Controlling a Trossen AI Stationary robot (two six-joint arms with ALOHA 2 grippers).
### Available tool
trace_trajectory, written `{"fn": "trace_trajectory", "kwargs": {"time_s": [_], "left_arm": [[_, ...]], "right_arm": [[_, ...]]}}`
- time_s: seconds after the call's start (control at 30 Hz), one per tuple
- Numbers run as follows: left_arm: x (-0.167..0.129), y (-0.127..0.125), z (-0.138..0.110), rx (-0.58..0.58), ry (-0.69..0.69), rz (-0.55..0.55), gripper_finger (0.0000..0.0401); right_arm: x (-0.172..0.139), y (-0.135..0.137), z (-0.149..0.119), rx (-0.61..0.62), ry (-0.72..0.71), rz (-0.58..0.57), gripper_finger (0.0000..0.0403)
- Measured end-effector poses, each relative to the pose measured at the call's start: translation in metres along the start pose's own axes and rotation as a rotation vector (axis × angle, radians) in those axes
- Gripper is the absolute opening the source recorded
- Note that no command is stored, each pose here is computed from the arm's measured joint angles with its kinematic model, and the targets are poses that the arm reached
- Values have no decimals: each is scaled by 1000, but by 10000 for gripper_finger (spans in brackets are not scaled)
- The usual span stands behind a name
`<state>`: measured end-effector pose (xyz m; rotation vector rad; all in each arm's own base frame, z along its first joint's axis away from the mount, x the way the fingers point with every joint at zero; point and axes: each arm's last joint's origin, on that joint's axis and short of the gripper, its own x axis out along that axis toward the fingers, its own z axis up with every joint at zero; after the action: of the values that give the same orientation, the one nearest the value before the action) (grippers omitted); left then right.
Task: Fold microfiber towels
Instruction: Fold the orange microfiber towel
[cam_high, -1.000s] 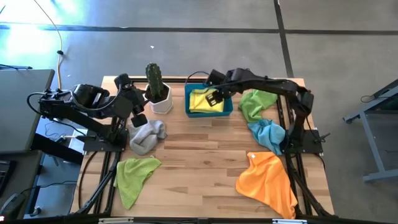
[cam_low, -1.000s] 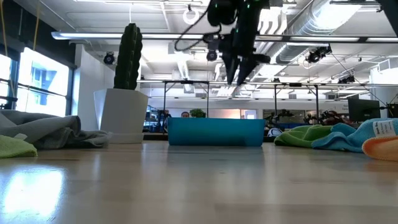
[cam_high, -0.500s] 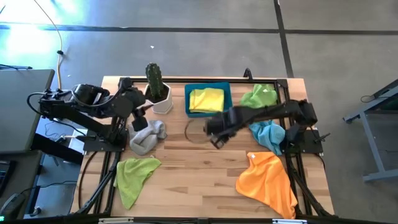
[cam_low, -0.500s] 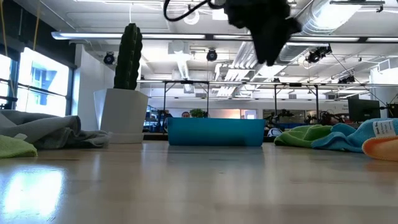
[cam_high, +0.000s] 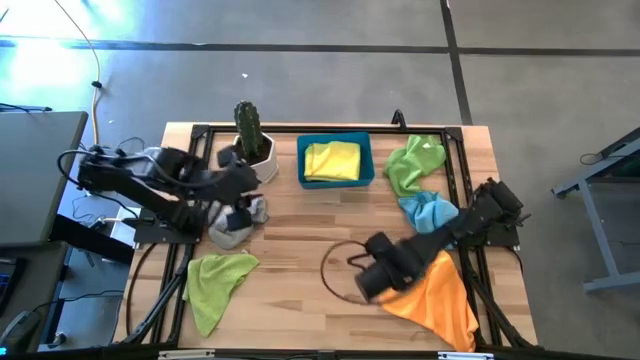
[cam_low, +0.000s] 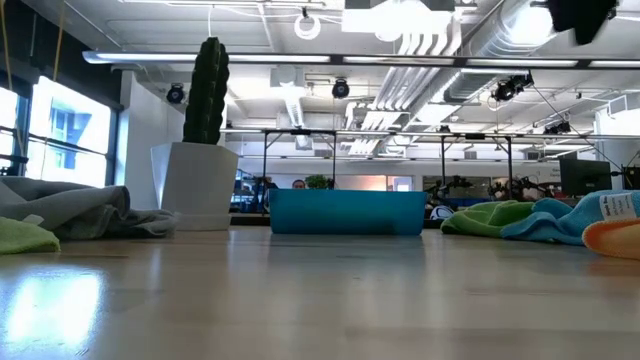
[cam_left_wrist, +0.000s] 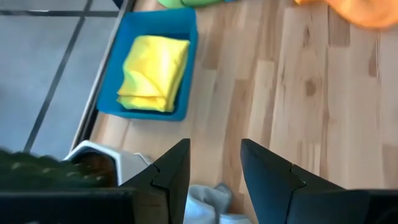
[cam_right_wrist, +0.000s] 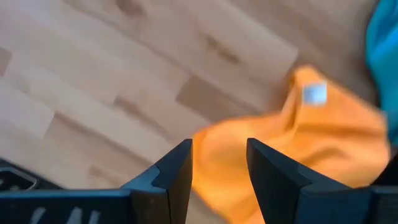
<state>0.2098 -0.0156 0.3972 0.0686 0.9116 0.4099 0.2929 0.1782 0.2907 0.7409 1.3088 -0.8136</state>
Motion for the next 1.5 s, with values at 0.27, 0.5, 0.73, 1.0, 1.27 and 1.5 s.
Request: {"fn": "trace_trajectory", "kwargs": {"time_s": [0.27, 0.5, 0.73, 1.0, 1.27, 1.5], "left_arm": [[20, -26, 7, 83, 48, -18, 131], [26, -42, 21, 23, -53, -67, 131], [23, -56, 32, -55, -164, -183, 131], [15, -67, 38, -71, -247, -265, 131], [9, -76, 39, -76, -286, -305, 131], [8, -76, 39, -91, -286, -304, 131]], "right_arm": [[-6, -8, -48, 120, -44, -28, 144], [1, -6, -77, 87, -20, -43, 144], [11, 1, -97, 43, -9, -23, 144], [26, 4, -111, 9, -12, -66, 144], [88, 1, -125, 5, 110, -21, 144], [133, -3, -126, 21, 145, 89, 144]]}}
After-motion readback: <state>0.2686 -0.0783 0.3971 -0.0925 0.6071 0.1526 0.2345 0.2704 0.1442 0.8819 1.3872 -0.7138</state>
